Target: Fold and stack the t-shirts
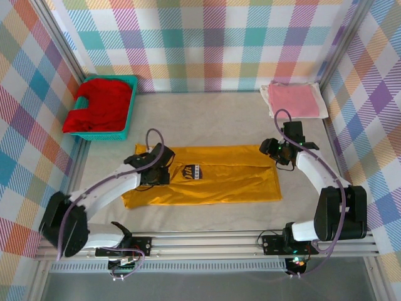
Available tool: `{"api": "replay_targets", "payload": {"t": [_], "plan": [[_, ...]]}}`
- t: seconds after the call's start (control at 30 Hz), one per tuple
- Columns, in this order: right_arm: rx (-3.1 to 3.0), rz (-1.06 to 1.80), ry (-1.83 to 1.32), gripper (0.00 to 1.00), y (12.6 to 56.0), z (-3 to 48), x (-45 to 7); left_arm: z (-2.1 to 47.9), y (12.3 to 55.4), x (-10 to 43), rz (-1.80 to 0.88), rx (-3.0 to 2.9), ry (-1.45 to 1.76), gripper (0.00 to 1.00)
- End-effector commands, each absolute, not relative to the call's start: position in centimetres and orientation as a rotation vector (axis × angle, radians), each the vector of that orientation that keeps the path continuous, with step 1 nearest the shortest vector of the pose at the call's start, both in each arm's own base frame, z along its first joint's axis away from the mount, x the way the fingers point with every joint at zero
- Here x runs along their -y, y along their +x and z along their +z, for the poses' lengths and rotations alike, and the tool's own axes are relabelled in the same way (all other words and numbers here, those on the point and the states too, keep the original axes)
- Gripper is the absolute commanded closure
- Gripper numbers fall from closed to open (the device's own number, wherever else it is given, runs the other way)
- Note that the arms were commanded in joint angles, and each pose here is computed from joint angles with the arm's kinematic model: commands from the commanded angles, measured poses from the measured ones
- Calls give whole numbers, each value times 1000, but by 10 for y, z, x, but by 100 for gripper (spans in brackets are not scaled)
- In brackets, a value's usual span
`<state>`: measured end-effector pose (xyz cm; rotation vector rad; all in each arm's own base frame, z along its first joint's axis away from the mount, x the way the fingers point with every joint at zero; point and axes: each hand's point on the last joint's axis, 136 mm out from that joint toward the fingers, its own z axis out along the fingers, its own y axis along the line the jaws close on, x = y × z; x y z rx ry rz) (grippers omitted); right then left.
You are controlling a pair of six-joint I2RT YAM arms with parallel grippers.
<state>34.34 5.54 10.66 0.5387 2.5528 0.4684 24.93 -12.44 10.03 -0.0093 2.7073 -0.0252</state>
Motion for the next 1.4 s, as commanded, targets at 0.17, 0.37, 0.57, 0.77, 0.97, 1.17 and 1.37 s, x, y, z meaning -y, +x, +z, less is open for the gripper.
{"api": "replay_targets", "payload": {"t": [0.17,0.37,0.57,0.77,0.97,1.17,1.37], "plan": [[-2584,419,326,62,355,123,-82,144,305,104,-151,-2515,-190,67],[-2743,367,176,96,357,93,-110,78,338,87,-106,-2677,-414,79],[-2865,285,176,100,363,54,-110,35,346,73,-14,-2730,-575,79],[-2898,278,332,100,372,29,-99,7,365,69,45,-2744,-642,80],[-2936,184,447,100,343,9,-82,-9,409,85,46,-2781,-597,80],[-3005,307,500,100,293,4,-96,0,482,117,-5,-2748,-437,81],[-3051,398,433,100,243,5,-126,21,554,173,-46,-2689,-225,82]]}}
